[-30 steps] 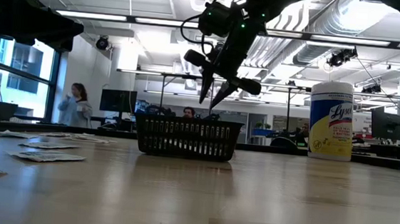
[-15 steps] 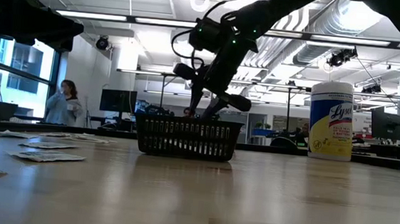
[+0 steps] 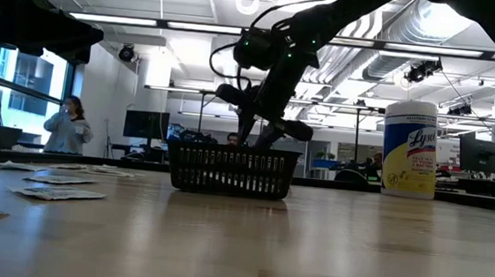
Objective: Pick & Place First Aid Supplies
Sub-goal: Put the bandage into the bottom black basket
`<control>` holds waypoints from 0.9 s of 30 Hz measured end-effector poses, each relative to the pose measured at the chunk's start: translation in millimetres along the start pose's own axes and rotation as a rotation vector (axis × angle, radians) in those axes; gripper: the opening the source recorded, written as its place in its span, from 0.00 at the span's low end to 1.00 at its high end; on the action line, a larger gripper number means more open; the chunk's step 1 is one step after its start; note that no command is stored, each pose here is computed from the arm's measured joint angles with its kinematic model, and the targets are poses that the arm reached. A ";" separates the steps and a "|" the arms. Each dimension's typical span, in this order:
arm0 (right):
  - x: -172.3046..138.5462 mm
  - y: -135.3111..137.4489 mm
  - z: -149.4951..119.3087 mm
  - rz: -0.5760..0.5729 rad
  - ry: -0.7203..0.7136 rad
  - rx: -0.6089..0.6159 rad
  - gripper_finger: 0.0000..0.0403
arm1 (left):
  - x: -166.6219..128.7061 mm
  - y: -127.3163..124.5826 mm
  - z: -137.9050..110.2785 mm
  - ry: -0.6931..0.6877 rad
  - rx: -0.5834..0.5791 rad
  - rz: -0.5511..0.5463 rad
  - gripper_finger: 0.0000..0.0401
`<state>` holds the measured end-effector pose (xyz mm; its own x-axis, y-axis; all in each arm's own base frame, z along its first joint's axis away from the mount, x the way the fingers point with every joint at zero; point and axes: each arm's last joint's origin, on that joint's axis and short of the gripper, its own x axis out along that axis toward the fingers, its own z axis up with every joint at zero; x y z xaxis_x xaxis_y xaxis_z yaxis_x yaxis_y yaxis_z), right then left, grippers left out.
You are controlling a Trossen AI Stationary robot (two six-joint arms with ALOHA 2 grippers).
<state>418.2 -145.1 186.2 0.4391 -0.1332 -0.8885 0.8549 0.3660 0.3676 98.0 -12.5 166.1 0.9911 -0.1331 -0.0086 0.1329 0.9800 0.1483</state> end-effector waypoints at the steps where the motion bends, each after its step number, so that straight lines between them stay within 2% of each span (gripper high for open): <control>1: 1.8 -0.3 -0.9 0.002 0.013 0.000 0.30 | 0.0 0.0 0.0 0.000 0.000 0.000 0.23; 8: 16.0 -1.5 -12.6 -0.044 0.074 -0.003 0.30 | 0.0 0.0 0.0 0.000 0.000 0.000 0.23; 15: 37.7 -4.5 -18.6 -0.088 0.073 -0.037 0.30 | 0.0 0.0 0.0 0.000 0.000 0.000 0.23; 18: 36.1 -7.6 -21.2 -0.165 0.047 -0.062 0.30 | 0.0 0.0 0.0 0.000 0.000 0.000 0.23; 22: 31.5 -16.4 -27.9 -0.275 0.102 -0.054 0.30 | 0.0 0.0 0.0 0.000 0.000 0.000 0.23; 27: 21.4 -31.9 -42.9 -0.511 0.192 -0.054 0.30 | 0.0 0.0 0.0 0.000 0.000 0.000 0.23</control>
<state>388.5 -120.1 143.7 -0.0914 -0.1379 -0.9862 0.9286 0.3459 -0.1344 98.0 -12.5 166.1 0.9911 -0.1331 -0.0086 0.1329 0.9800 0.1482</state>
